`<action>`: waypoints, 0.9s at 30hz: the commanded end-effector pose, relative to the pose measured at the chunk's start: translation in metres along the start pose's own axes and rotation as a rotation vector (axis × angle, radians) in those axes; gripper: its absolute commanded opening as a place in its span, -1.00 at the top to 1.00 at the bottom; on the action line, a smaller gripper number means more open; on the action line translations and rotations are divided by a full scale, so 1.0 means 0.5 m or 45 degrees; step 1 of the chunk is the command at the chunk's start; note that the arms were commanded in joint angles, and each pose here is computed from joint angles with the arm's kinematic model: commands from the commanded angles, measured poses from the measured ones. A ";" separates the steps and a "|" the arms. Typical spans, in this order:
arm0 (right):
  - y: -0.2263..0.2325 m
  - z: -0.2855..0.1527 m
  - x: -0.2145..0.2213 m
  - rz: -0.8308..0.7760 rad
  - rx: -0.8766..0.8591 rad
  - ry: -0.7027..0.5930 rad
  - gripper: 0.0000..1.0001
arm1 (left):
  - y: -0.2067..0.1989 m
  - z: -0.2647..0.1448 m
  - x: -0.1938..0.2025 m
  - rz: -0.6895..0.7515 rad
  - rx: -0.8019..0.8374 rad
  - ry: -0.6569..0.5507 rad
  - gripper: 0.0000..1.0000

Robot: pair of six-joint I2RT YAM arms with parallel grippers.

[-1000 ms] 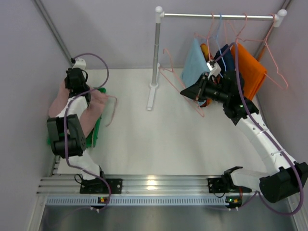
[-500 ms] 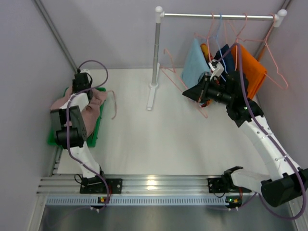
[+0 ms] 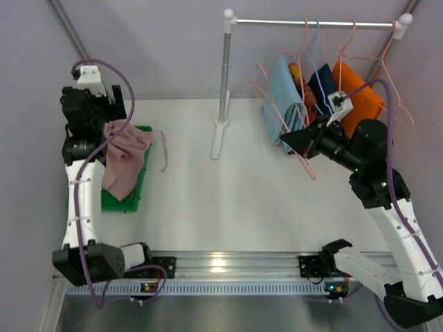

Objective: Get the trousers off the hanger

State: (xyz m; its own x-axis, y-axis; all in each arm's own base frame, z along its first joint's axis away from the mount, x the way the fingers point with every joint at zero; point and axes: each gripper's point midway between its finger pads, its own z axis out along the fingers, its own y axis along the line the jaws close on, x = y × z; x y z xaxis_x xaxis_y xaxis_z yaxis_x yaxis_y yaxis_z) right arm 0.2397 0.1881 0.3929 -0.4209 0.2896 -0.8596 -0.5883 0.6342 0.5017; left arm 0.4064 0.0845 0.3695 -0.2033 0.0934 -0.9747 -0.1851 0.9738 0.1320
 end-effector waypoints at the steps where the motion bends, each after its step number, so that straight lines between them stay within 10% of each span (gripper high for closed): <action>1: 0.002 -0.018 -0.021 0.033 0.059 -0.066 1.00 | -0.050 -0.083 -0.025 -0.009 0.199 -0.028 -0.98; 27: -0.049 0.270 -0.300 0.300 0.081 -0.348 1.00 | -0.144 -0.275 -0.013 -0.120 0.531 -0.132 -0.98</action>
State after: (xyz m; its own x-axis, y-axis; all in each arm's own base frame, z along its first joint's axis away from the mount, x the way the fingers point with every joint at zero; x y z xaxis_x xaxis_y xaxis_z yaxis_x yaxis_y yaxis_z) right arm 0.3988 0.2217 0.4530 -0.4250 0.5514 -0.7178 -0.3771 0.6131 0.6942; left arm 0.2907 -0.0096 0.3806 -0.1229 0.0186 -0.9922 0.1878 0.9822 -0.0048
